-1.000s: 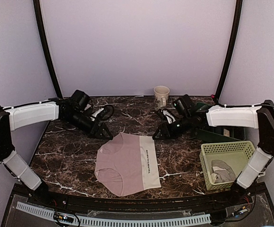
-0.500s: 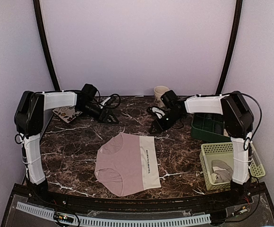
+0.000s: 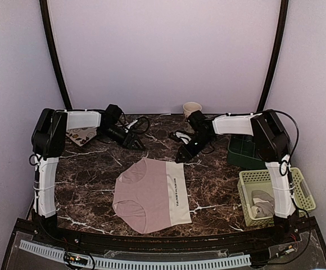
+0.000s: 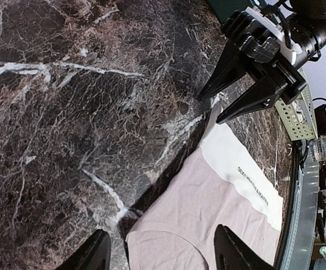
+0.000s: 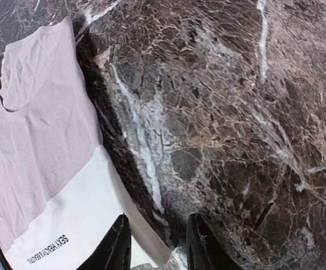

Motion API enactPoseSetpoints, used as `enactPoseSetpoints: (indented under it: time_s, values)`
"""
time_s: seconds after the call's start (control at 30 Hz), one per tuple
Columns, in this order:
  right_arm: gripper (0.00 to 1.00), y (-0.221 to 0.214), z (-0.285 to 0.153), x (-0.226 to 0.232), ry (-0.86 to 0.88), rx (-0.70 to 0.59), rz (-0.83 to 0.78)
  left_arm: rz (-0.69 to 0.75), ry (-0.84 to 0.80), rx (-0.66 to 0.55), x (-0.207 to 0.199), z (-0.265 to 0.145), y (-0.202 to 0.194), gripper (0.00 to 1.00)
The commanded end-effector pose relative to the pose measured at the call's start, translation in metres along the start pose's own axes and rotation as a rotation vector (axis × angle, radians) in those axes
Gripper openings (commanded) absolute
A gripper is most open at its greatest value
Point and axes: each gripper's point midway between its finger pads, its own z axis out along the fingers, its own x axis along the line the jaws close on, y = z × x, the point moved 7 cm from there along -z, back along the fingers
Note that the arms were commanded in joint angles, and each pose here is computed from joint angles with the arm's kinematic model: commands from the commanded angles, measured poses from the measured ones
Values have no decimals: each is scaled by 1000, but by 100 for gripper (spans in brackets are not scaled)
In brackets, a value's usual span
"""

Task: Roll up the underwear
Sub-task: Pick up the underwear from the center of the board.

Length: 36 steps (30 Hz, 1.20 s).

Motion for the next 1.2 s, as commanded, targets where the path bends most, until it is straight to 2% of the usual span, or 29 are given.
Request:
enactPoseSetpoints:
  time_s: [0.0, 0.17, 0.3, 0.7, 1.17]
  values:
    - [31, -27, 15, 3, 87, 112, 39, -4, -55, 14, -1, 2, -2, 65]
    - [28, -34, 16, 9, 145, 126, 65, -21, -71, 24, 7, 11, -8, 63]
    - [20, -36, 18, 7, 132, 141, 74, -37, -77, 32, 15, 18, -11, 60]
    - [0, -31, 12, 2, 116, 129, 91, -47, -101, 92, 19, 46, -26, 61]
    - [0, -29, 3, -4, 111, 104, 104, -62, -105, 139, 19, 55, -46, 47]
